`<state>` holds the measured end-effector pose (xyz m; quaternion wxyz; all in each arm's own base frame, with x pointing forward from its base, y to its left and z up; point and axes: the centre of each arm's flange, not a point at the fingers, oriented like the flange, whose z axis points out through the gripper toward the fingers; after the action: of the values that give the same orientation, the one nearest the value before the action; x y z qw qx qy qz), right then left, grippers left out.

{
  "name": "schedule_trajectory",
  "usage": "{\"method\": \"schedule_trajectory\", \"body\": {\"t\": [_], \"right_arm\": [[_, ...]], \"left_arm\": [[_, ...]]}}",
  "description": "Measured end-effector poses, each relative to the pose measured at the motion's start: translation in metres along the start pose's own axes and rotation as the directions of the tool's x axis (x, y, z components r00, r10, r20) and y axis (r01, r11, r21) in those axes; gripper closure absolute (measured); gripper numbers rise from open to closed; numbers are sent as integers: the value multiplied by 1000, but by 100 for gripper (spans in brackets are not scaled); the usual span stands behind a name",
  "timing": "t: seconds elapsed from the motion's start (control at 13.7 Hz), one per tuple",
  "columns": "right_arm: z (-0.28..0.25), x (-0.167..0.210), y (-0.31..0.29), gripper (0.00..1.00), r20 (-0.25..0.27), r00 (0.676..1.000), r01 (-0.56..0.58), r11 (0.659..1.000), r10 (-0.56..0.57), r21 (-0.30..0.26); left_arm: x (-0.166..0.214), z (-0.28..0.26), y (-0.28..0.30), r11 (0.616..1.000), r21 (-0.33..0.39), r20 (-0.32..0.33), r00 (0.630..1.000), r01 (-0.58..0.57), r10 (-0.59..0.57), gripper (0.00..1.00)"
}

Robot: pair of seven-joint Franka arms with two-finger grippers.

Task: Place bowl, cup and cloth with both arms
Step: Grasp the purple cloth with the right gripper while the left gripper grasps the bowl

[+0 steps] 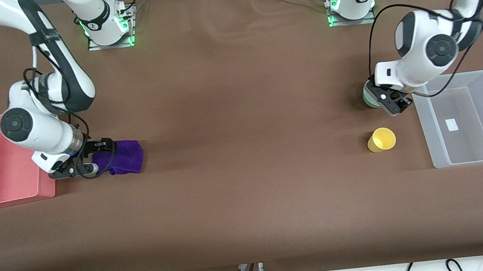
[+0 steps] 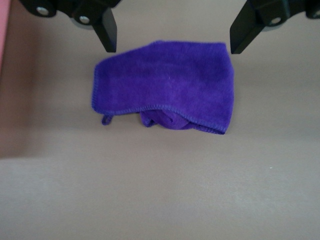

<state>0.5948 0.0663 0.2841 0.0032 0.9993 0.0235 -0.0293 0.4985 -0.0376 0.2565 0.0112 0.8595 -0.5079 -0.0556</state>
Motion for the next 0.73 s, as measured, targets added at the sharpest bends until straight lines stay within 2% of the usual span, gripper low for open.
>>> {"method": "schedule_trajectory", "body": {"t": [0.15, 0.37, 0.44, 0.66, 0.73], "right_arm": [[24, 3, -1, 0, -22, 1000, 1, 1000, -1, 7], [54, 6, -2, 0, -67, 998, 3, 1000, -2, 16], [63, 6, -3, 0, -80, 997, 3, 1000, -2, 19], [83, 8, -3, 0, -111, 994, 6, 1000, -3, 26], [87, 9, -3, 8, -118, 993, 6, 1000, -3, 27]], "left_arm": [[-2, 27, 1, 990, 14, 9, 991, -137, 137, 0], [-5, 58, -2, 974, -9, 8, 974, -228, 228, 2], [-7, 66, -3, 968, -11, 4, 969, -249, 249, 8], [-7, 75, -6, 956, -8, -4, 956, -294, 294, 44], [-7, 74, -7, 950, -4, -5, 950, -312, 312, 55]]}}
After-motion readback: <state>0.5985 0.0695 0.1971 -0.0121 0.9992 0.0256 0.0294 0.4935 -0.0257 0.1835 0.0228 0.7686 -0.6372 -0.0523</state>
